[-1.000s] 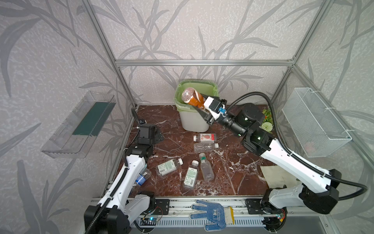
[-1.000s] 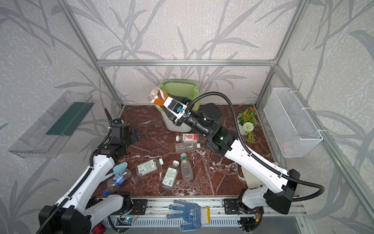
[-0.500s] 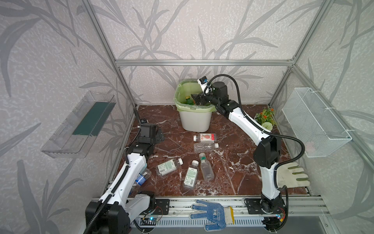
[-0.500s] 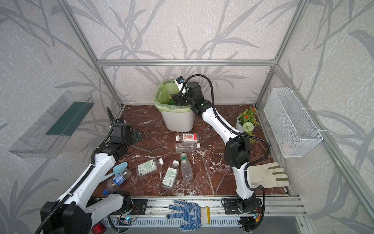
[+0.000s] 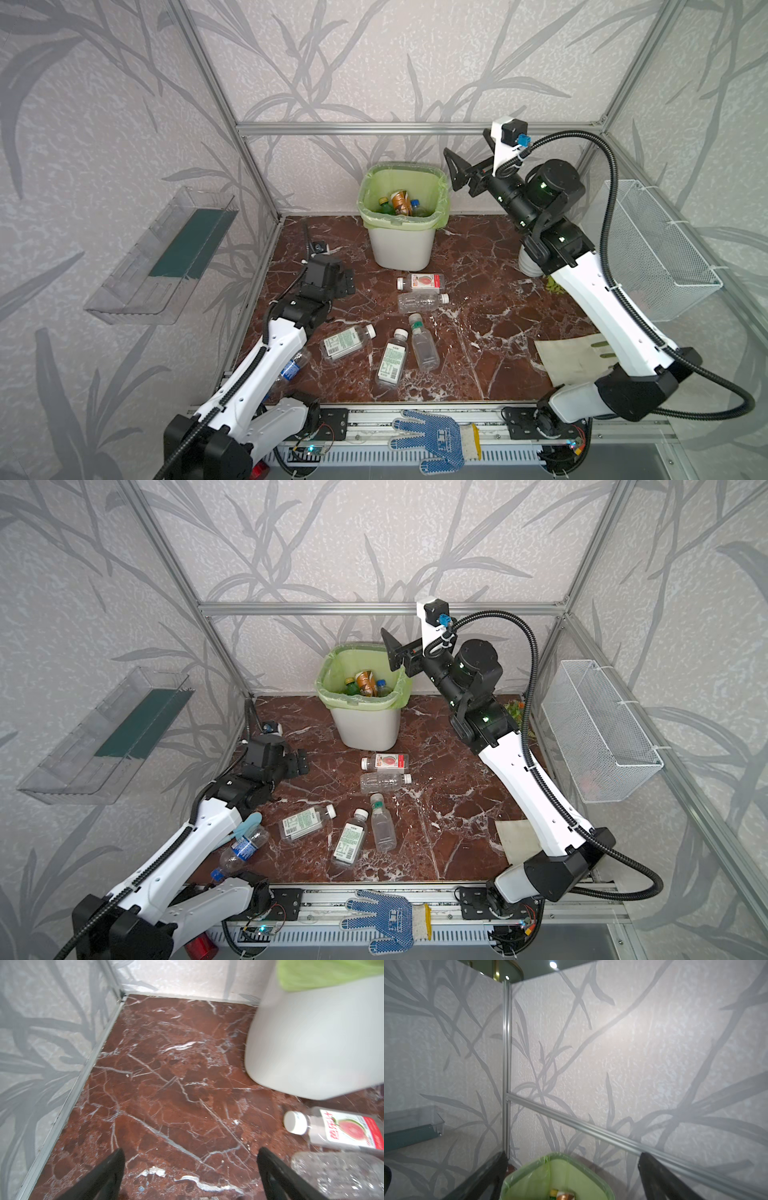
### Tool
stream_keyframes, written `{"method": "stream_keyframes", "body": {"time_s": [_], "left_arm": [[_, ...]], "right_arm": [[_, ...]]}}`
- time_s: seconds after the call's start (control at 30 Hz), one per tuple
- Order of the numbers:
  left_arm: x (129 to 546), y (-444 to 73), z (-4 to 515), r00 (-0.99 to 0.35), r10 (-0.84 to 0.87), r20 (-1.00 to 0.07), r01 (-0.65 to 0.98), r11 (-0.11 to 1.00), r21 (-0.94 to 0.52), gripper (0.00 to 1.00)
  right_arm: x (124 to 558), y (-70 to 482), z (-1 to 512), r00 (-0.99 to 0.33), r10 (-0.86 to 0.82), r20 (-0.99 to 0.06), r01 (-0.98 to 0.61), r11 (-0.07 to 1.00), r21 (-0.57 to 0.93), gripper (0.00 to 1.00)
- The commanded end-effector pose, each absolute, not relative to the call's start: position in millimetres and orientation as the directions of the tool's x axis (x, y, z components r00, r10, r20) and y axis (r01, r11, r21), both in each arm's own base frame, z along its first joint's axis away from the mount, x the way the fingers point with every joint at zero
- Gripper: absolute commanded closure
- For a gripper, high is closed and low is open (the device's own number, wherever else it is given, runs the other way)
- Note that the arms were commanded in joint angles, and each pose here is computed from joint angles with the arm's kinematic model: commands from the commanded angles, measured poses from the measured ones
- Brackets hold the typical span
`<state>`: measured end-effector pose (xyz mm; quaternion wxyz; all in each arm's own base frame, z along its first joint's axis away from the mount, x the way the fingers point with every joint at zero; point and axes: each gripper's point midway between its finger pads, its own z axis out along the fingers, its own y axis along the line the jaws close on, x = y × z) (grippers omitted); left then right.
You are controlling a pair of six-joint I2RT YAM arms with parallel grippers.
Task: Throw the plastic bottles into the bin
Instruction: 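Withdraw the right gripper while the left gripper reaches into the clear bottles, then grasp the white-capped green-label clear bottle with the left gripper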
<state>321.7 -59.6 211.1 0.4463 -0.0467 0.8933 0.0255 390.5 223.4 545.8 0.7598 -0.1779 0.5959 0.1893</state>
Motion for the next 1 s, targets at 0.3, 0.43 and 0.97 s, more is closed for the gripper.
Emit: {"method": "stream_keyframes", "body": {"time_s": [0.3, 0.43, 0.97], "left_arm": [[244, -155, 146, -0.801, 0.153, -0.578, 0.115, 0.988, 0.103, 0.01], [219, -175, 115, -0.875, 0.169, -0.453, 0.151, 0.986, 0.076, 0.01], [179, -232, 44, -0.940, 0.282, -0.191, 0.289, 0.957, -0.010, 0.11]], "right_arm": [[378, 105, 279, -0.424, 0.104, -0.900, -0.140, 0.974, 0.179, 0.01], [363, 79, 252, -0.461, 0.147, -0.875, -0.073, 0.977, 0.202, 0.01], [353, 68, 220, -0.519, 0.174, -0.837, -0.039, 0.973, 0.227, 0.01]]}}
